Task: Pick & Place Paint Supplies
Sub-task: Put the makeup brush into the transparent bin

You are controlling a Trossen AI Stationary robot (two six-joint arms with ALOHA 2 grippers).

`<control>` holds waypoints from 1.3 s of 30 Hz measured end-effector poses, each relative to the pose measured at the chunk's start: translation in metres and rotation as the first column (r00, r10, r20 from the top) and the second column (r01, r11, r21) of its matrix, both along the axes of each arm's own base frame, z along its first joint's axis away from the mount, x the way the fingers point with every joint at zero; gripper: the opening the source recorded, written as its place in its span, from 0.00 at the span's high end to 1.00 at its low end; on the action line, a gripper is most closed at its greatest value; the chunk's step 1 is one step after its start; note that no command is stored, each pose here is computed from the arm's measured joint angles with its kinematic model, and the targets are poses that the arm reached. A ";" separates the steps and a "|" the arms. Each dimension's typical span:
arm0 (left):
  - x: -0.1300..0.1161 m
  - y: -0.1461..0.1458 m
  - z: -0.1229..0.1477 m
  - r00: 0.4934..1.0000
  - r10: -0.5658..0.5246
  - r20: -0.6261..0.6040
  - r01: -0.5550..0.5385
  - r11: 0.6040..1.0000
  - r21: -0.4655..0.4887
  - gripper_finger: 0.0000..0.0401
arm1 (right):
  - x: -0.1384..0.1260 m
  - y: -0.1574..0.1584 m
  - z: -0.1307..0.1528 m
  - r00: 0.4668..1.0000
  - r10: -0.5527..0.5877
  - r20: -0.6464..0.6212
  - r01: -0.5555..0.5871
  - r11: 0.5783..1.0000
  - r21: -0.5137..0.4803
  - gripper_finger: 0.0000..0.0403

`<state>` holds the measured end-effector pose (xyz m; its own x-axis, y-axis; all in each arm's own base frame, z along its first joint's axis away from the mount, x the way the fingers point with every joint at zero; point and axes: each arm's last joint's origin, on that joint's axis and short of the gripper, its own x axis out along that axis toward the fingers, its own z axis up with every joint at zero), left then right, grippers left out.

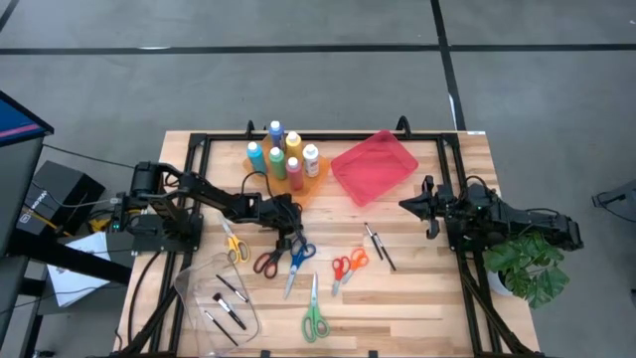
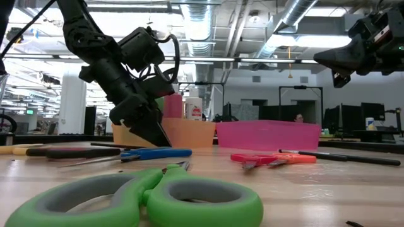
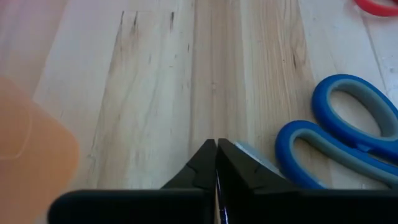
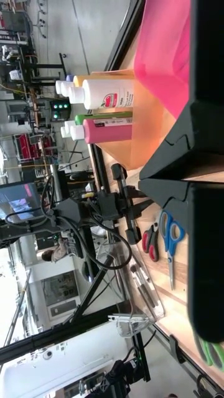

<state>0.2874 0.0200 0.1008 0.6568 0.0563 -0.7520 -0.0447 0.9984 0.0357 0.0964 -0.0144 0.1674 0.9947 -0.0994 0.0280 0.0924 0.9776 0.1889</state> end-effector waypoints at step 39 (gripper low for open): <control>-0.064 -0.046 0.179 0.683 -0.236 0.691 0.419 0.902 -0.107 1.00 | 0.000 0.000 0.000 1.000 0.000 0.000 0.000 1.000 0.001 1.00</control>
<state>0.2234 -0.0260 0.2797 0.9220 -0.3766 -0.0899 0.3665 0.9237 -0.1118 0.0964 -0.0145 0.1674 0.9946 -0.0997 0.0280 0.0927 0.9775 0.1897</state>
